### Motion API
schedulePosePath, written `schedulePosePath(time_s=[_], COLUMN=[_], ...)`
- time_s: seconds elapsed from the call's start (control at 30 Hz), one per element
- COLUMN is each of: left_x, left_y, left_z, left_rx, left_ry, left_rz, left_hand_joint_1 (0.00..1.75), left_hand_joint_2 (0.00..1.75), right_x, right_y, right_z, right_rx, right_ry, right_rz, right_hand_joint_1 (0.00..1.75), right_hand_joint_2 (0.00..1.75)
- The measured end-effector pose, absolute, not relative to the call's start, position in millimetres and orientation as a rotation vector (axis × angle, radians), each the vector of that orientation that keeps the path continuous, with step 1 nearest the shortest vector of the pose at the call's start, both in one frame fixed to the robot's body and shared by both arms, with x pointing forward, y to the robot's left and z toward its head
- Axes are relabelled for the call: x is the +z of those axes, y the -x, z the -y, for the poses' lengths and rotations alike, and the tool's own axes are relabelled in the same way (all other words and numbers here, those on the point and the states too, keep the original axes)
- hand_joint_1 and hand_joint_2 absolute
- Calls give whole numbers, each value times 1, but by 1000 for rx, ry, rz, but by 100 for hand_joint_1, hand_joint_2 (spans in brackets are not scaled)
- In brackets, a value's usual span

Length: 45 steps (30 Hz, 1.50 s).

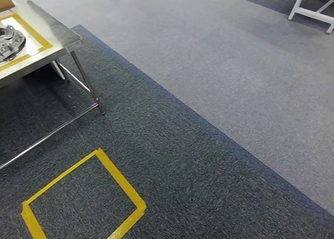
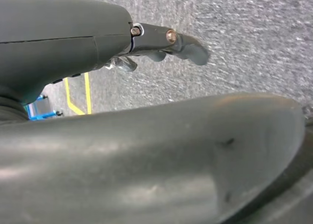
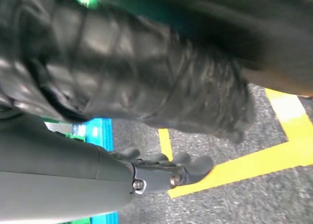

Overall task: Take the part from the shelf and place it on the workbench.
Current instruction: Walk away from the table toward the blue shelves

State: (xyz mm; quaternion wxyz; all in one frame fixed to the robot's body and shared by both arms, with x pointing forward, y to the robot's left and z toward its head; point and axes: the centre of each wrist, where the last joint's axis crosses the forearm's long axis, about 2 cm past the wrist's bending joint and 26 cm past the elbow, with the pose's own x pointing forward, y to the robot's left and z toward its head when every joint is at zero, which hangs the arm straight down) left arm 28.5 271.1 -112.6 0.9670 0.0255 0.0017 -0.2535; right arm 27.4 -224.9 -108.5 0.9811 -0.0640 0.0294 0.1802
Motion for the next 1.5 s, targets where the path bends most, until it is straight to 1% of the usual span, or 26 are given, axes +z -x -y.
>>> schedulePosePath(time_s=[1.5], left_x=[-113], left_y=[-29], left_z=[-272], left_rx=[-601], left_ry=[-67], left_rz=[-5], left_hand_joint_1=[0], left_hand_joint_2=[0], right_x=[-108], right_y=[-29], right_z=[225], right_rx=[397], right_ry=[128], right_rz=[-62], right_hand_joint_1=[0], right_hand_joint_2=[0])
